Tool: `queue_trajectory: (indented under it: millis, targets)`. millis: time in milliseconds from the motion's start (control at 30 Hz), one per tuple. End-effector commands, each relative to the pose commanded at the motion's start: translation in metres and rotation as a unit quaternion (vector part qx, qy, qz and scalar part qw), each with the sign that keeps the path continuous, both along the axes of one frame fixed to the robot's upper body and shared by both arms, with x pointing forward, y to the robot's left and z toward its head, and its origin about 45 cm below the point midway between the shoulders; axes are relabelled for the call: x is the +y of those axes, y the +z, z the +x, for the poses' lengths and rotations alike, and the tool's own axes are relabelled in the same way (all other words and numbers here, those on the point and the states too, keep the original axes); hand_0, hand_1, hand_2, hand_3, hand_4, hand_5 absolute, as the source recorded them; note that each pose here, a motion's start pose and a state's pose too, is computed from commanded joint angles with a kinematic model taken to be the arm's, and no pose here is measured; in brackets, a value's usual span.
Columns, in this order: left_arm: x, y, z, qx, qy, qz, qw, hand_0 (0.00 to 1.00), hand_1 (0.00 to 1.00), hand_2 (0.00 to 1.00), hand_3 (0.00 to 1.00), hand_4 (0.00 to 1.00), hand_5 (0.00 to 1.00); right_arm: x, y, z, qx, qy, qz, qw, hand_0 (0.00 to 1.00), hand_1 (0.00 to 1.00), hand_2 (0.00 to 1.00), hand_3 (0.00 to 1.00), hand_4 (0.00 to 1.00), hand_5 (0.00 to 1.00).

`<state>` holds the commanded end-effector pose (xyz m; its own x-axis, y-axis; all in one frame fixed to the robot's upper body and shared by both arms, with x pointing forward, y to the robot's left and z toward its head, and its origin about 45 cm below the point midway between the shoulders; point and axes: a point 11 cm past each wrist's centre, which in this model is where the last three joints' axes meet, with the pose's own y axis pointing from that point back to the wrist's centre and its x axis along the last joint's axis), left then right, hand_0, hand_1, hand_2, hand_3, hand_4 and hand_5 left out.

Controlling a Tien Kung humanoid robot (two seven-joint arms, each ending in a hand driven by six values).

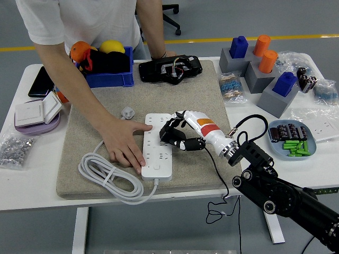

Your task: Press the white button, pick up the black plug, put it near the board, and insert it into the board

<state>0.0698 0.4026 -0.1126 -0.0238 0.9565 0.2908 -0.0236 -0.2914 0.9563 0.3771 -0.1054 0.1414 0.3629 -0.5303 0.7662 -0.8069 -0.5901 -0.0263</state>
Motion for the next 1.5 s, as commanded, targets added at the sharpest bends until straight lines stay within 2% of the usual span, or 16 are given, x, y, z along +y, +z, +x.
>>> queue_trajectory:
  millis: [200, 367, 833, 1500]
  targets:
    - [0.0, 0.0, 0.0016, -0.002, 0.001, 0.001, 1.0, 0.466, 0.499, 0.512, 0.577, 0.599, 0.258, 0.001, -0.002, -0.002, 0.0, 0.002, 0.001, 1.0, 0.478, 0.43, 0.499, 0.564, 0.754, 0.002]
    - [0.0, 0.0, -0.0012, 0.001, 0.002, 0.0, 1.0, 0.466, 0.499, 0.512, 0.577, 0.599, 0.256, 0.003, -0.001, -0.004, 0.001, 0.005, 0.004, 1.0, 0.481, 0.43, 0.498, 0.564, 0.754, 0.002]
    - [-0.002, -0.001, 0.0003, -0.002, 0.004, -0.002, 1.0, 0.466, 0.498, 0.512, 0.576, 0.601, 0.259, 0.012, -0.003, -0.017, 0.006, 0.019, 0.019, 1.0, 0.481, 0.428, 0.493, 0.563, 0.764, 0.002]
    - [-0.002, -0.001, -0.0016, 0.0, 0.004, -0.002, 1.0, 0.466, 0.499, 0.512, 0.576, 0.602, 0.26, 0.016, 0.005, -0.018, 0.001, 0.022, 0.032, 0.999, 0.488, 0.428, 0.488, 0.562, 0.768, 0.002]
